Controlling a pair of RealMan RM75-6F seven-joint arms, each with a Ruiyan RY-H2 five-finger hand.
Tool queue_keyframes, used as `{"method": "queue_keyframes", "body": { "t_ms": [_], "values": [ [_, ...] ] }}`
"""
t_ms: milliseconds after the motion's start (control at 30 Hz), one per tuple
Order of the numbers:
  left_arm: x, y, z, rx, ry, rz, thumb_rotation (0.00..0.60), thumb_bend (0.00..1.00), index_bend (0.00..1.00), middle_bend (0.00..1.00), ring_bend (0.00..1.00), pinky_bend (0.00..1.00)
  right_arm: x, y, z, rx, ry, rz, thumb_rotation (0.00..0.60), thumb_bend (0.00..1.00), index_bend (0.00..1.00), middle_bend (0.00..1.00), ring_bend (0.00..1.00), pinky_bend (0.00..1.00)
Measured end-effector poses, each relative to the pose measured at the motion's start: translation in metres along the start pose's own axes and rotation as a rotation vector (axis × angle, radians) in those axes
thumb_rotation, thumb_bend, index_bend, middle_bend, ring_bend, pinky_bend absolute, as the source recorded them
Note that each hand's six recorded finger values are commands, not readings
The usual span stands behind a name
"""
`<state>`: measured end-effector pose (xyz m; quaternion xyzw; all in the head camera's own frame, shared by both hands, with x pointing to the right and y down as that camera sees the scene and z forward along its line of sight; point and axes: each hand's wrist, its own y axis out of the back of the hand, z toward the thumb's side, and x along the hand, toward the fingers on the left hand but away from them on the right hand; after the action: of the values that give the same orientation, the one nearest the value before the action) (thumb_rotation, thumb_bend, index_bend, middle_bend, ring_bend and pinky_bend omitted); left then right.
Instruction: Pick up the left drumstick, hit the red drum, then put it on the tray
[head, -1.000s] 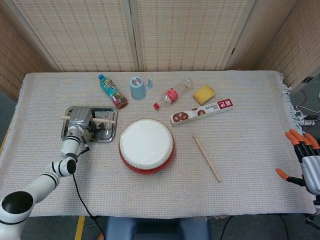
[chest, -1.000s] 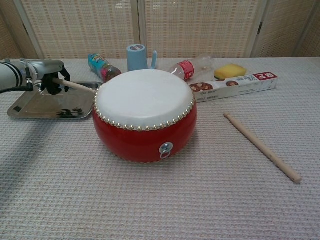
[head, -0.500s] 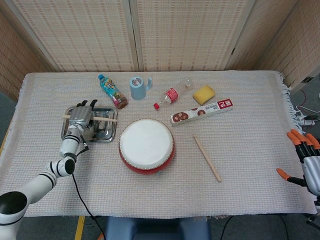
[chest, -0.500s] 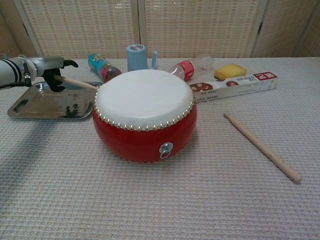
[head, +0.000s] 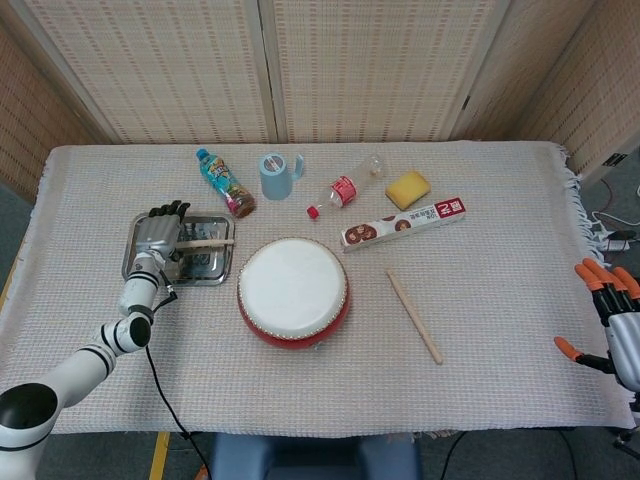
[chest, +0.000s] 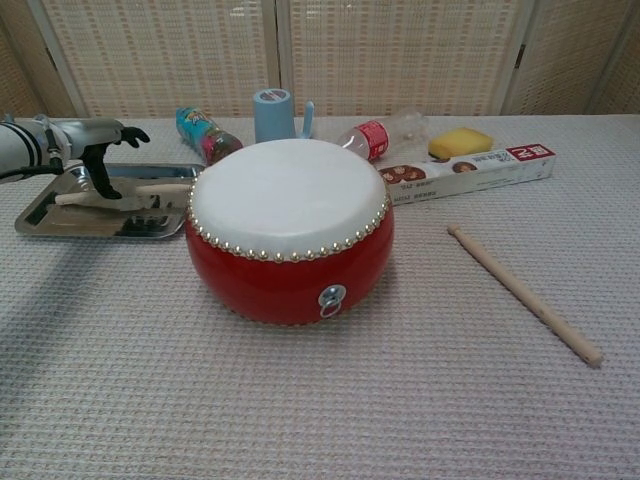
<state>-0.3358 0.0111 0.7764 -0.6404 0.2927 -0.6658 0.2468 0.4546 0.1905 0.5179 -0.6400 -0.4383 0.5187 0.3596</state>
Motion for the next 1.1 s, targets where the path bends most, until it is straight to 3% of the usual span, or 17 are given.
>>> {"method": "queue_keyframes", "body": {
  "t_ms": [367,567,833,1100],
  "values": [
    [-0.007,0.019,0.004,-0.071,-0.022,0.062,0.600,0.25,0.00,0.00,0.00,0.03,-0.001,0.003,0.002,0.001,0.007,-0.005,0.600,0.16,0.00,0.01,0.00,0.00],
    [-0.028,0.038,-0.004,-0.163,-0.045,0.142,0.600,0.31,0.05,0.02,0.00,0.05,0.001,0.008,-0.001,0.003,0.003,-0.003,0.600,0.16,0.00,0.01,0.00,0.00],
    [-0.092,0.045,-0.045,-0.193,-0.038,0.233,0.600,0.33,0.11,0.04,0.00,0.06,0.002,0.006,-0.008,-0.001,-0.009,0.040,0.600,0.16,0.00,0.01,0.00,0.00],
    [-0.185,0.027,-0.103,-0.163,0.041,0.298,0.600,0.33,0.12,0.05,0.00,0.06,0.004,-0.007,-0.003,-0.016,0.018,0.082,0.600,0.16,0.00,0.01,0.00,0.00]
  ]
}}
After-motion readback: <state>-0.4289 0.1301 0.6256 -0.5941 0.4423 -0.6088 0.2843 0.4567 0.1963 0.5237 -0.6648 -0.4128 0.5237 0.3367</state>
